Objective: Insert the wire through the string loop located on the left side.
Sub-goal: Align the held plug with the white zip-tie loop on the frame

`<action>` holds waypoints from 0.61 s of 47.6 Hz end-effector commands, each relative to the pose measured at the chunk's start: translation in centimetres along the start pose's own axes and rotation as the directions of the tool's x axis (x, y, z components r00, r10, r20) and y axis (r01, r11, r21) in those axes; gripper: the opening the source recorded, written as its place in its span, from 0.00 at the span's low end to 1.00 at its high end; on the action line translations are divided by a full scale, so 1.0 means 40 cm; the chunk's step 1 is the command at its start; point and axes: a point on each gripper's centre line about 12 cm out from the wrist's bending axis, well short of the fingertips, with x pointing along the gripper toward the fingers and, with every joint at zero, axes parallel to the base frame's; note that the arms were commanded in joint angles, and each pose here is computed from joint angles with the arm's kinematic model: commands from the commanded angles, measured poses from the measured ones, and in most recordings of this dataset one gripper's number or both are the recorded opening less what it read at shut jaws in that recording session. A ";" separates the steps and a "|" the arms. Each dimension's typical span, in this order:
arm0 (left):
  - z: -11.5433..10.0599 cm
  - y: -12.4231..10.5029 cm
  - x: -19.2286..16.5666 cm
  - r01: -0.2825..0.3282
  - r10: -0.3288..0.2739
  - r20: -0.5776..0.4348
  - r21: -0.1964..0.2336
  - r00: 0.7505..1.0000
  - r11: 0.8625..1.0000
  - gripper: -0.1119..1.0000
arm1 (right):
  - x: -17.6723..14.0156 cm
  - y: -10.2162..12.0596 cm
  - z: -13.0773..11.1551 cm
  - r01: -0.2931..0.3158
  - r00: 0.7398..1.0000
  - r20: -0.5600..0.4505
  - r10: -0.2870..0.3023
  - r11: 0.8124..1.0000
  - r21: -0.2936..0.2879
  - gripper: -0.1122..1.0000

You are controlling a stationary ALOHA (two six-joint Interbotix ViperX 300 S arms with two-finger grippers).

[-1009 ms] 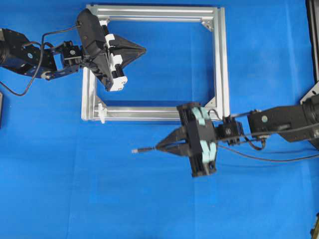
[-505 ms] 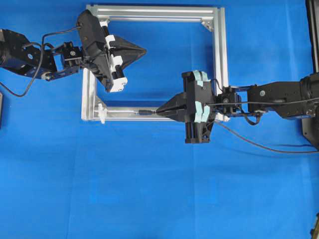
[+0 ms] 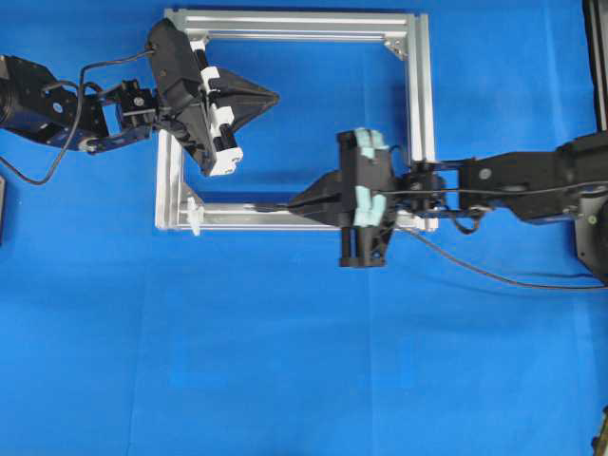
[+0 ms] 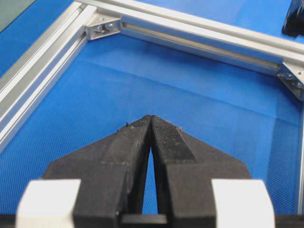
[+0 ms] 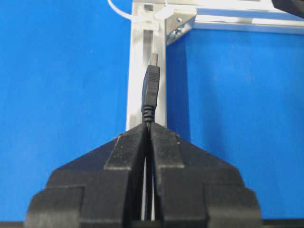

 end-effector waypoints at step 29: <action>0.033 -0.005 -0.005 0.007 -0.007 0.040 0.000 0.999 1.000 0.10 | 0.111 0.019 0.082 -0.017 0.996 0.083 0.018 1.000 -0.015 0.10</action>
